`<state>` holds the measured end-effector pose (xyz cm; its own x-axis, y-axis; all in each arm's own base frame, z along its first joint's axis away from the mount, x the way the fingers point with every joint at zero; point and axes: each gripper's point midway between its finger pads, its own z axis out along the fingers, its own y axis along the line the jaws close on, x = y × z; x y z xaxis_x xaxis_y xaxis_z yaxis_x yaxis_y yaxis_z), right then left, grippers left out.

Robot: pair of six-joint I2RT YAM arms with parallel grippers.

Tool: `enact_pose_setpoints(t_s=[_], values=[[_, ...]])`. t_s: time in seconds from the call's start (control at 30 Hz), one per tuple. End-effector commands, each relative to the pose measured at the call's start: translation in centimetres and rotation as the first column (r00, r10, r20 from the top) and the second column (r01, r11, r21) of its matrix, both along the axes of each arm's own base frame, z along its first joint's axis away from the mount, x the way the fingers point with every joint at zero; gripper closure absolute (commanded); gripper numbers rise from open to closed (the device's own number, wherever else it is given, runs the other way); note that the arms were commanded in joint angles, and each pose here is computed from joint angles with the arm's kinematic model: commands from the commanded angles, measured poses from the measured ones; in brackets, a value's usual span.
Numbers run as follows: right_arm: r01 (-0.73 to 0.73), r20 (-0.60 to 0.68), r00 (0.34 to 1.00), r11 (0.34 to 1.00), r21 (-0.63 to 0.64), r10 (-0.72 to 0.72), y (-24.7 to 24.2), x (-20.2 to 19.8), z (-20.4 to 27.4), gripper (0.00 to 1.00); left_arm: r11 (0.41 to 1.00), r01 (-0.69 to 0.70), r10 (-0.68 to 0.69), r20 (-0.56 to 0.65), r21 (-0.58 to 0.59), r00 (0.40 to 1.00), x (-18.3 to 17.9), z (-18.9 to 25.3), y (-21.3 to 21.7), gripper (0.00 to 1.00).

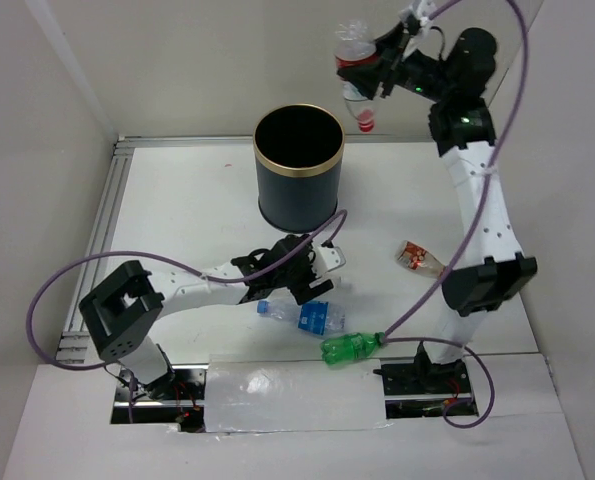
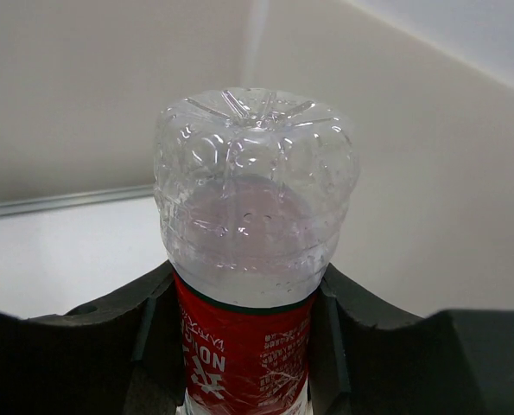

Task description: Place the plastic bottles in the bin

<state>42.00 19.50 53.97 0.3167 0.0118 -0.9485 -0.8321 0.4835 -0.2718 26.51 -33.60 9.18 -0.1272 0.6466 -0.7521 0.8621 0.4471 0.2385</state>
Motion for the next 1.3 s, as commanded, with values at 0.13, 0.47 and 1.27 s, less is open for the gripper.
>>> enact_pose_setpoints(t_s=[0.13,0.47,1.27], values=[[-0.207,-0.018,0.978,0.977,0.049,0.208,11.3,4.2,-4.8,0.95,0.999,0.010,-0.012,0.061,0.041,0.998,2.0,-1.6,-0.7,0.05],[-0.111,-0.157,0.981,0.993,0.037,0.115,10.7,6.3,-7.9,0.00,0.996,-0.090,0.088,0.077,0.022,0.993,3.9,-1.0,0.3,0.95],[0.215,-0.510,0.620,0.755,-0.620,-0.596,-20.6,-9.0,-37.4,0.00,0.501,-0.218,0.572,0.132,-0.837,0.810,18.2,32.7,4.8,1.00]])
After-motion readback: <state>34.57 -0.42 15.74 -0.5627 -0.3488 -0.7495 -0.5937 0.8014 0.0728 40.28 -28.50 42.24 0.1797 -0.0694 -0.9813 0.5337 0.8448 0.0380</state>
